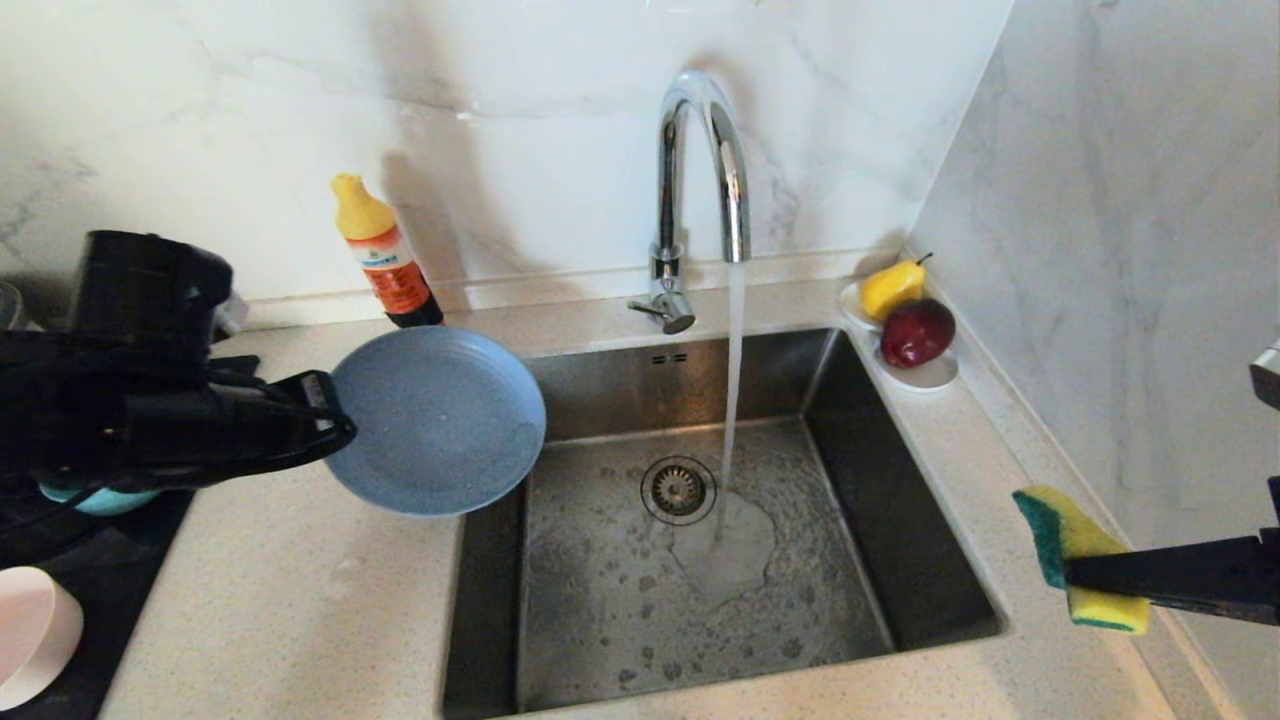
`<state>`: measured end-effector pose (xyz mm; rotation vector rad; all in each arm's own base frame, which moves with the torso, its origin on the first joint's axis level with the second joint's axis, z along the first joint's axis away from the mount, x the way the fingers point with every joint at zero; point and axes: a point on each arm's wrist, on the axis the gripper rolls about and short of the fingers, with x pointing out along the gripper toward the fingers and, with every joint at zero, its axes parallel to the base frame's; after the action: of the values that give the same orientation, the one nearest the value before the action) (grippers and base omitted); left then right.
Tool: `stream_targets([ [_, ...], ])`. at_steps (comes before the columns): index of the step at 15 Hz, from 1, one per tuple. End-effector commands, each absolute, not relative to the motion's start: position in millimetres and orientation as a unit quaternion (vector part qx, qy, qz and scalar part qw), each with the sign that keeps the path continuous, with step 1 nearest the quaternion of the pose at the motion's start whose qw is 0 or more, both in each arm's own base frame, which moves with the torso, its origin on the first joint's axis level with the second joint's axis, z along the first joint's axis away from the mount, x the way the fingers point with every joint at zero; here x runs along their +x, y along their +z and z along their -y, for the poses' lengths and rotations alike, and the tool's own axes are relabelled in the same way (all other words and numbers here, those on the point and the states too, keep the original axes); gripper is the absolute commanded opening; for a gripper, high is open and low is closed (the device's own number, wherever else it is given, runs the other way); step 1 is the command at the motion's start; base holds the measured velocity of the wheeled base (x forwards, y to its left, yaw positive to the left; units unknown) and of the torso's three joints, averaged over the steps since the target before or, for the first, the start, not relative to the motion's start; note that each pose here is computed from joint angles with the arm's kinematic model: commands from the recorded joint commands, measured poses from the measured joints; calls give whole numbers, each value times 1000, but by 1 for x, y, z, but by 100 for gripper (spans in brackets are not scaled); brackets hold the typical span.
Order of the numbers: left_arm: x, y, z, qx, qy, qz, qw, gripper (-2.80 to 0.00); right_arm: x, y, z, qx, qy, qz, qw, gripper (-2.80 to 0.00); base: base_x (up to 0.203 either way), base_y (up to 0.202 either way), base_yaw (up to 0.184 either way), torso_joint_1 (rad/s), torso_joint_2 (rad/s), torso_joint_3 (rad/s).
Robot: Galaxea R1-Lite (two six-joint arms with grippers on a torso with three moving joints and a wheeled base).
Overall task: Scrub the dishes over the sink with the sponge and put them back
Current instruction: Place the plate on the table
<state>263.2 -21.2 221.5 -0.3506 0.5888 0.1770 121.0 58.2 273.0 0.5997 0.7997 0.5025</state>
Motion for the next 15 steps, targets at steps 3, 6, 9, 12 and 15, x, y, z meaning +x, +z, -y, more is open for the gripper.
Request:
stream_targets([
  [3,214,233,-29,-256,103,-336,901,-280,131,265,-62,285,235,-390,843,-280,0,0,0,0,0,0],
  [6,198,212,-46,-269,149,-358,881,-280,135,263,-64,285,235,-398,840,-280,0,0,0,0,0,0],
  [9,194,191,-60,-277,181,-373,866,-280,137,262,-65,285,234,-401,839,-280,0,0,0,0,0,0],
  [12,201,168,-83,-283,217,-370,858,-280,141,259,-67,284,234,-409,835,-280,0,0,0,0,0,0],
  [15,206,155,-98,-285,230,-367,855,-280,142,260,-68,286,242,-412,831,-280,0,0,0,0,0,0],
])
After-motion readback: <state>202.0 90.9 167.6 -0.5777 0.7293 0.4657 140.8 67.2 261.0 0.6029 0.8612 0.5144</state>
